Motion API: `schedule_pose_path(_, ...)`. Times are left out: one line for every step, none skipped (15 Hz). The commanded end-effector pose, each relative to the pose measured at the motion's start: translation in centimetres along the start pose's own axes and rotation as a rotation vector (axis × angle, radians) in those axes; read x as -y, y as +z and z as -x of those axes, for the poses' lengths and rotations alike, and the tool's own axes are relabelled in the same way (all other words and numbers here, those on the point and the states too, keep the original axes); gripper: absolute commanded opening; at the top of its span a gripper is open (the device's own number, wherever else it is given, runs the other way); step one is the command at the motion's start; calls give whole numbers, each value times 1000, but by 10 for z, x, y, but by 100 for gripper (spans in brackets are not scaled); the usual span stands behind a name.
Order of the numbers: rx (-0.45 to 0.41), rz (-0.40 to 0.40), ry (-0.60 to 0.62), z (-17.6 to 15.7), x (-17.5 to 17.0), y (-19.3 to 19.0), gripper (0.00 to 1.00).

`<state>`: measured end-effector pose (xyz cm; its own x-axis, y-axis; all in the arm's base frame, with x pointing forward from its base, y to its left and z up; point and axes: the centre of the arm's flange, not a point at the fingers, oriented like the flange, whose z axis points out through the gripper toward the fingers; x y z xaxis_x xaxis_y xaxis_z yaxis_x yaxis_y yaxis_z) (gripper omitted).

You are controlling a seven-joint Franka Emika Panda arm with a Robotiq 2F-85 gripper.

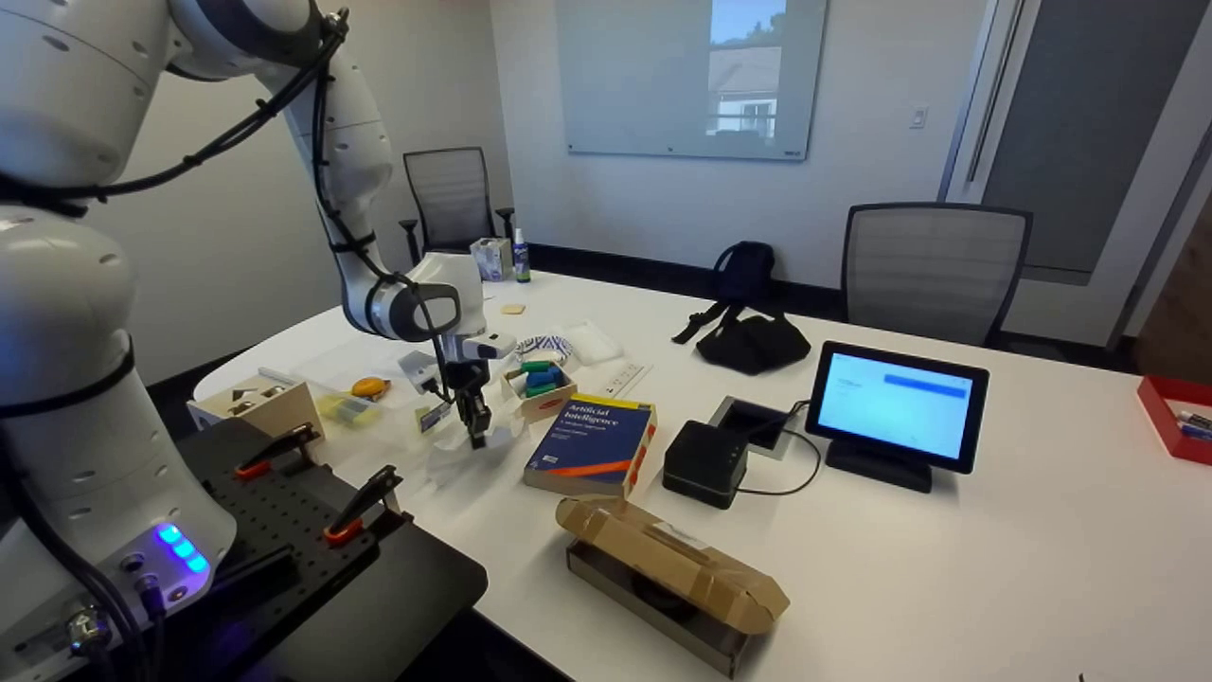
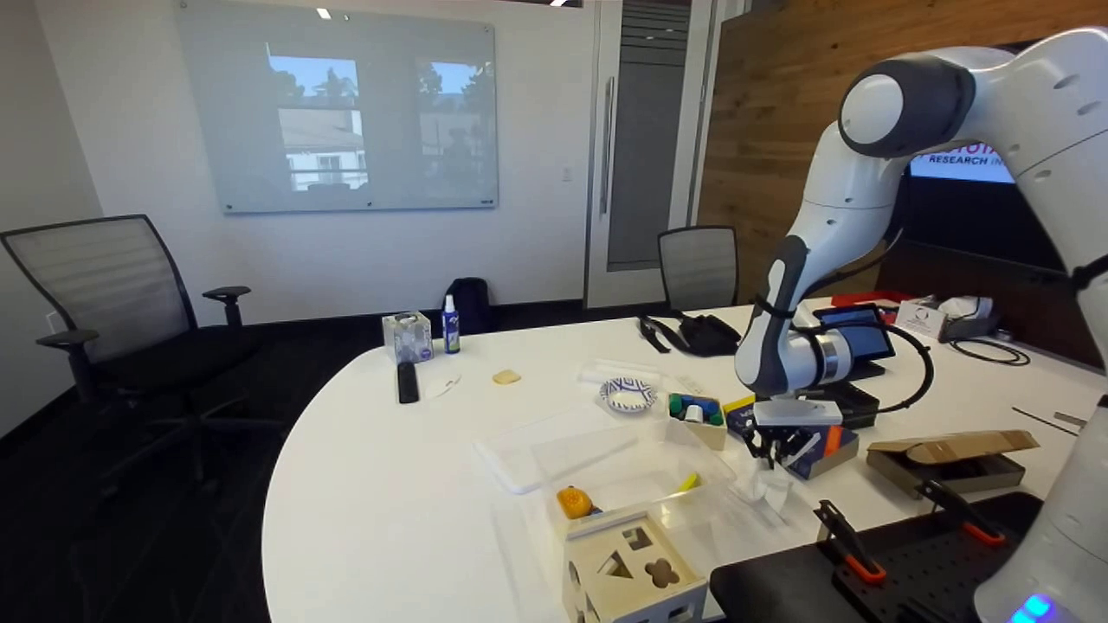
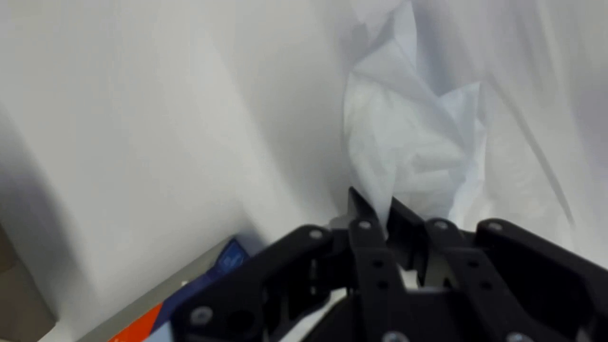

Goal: Pick up the wipe and clean some part of the table

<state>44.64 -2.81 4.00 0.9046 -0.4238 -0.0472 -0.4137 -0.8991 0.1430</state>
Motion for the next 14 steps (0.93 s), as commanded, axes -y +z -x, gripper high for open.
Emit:
schedule_pose_path(49,-49,-62,27,30,-11,2)
schedule_pose_path(43,-71,-71,31,41,-12,2)
schedule_pose_path(35,-81,-80,34,49,-15,2)
schedule_pose_path(23,-87,-86,37,55,-18,2)
schedule_pose_path(6,-90,-89,38,59,-20,2)
schedule_pose_path(-24,-79,-85,37,59,-23,2)
schedule_pose_path(-44,-68,-81,34,57,-25,2)
schedule_pose_path(-70,-51,-74,31,51,-25,2)
schedule_pose_path(-89,-39,-63,27,45,-25,2)
schedule_pose_path(-112,-20,-43,22,37,-25,2)
schedule_pose_path(-130,2,-26,18,26,-23,2)
schedule_pose_path(-146,19,-9,14,15,-20,2)
schedule_pose_path(-155,38,12,12,3,-19,2)
schedule_pose_path(-156,57,28,11,-9,-17,2)
